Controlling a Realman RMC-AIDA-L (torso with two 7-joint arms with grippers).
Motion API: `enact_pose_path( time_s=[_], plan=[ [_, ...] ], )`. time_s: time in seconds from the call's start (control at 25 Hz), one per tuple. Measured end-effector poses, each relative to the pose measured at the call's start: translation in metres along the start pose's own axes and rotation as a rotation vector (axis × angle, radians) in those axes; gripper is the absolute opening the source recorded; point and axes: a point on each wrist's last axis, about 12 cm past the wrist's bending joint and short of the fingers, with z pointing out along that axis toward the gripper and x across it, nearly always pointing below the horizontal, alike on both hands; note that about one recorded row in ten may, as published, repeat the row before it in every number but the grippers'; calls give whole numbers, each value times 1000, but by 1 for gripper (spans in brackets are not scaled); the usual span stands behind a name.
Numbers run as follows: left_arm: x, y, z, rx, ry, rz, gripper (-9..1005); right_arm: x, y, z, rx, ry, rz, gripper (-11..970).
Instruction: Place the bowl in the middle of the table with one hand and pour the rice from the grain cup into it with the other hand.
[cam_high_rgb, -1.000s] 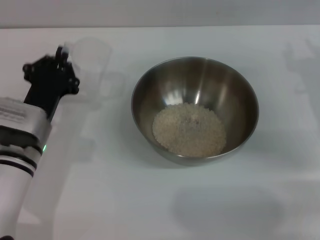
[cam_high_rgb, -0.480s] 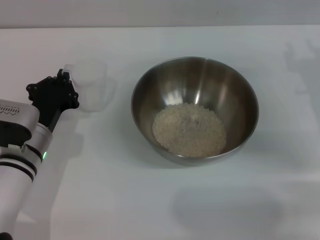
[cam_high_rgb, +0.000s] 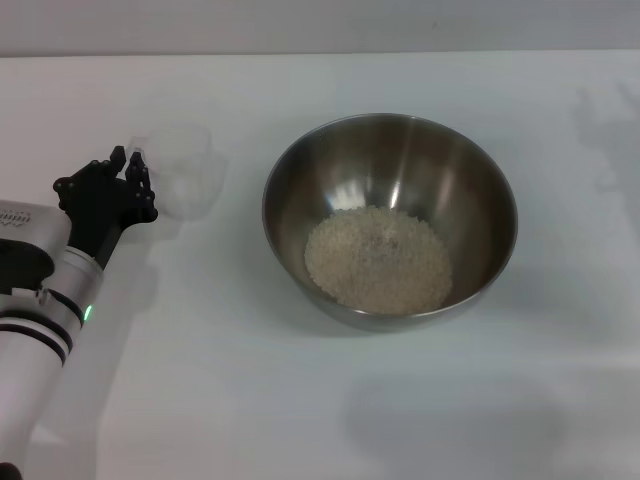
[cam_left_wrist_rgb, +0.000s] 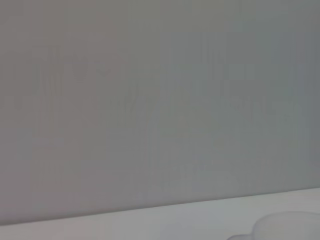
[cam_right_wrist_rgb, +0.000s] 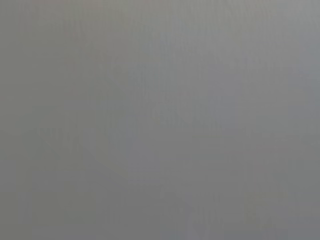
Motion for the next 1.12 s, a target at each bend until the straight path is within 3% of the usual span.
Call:
enact_pose_path(
  time_s=[0.48, 0.6, 0.92, 1.12],
  plan=[
    [9, 5, -14, -24, 15, -43, 421, 0, 0, -1, -1, 1, 0, 544],
    [11, 7, -26, -48, -13, -66, 510, 0, -1, -2, 0, 7, -5, 544],
    [4, 14, -68, -106, -249, -122, 547, 4, -1, -13, 20, 35, -1, 544],
    [1, 22, -81, -107, -342, -157, 578, 14, -1, -20, 46, 125, 10, 545]
  ],
)
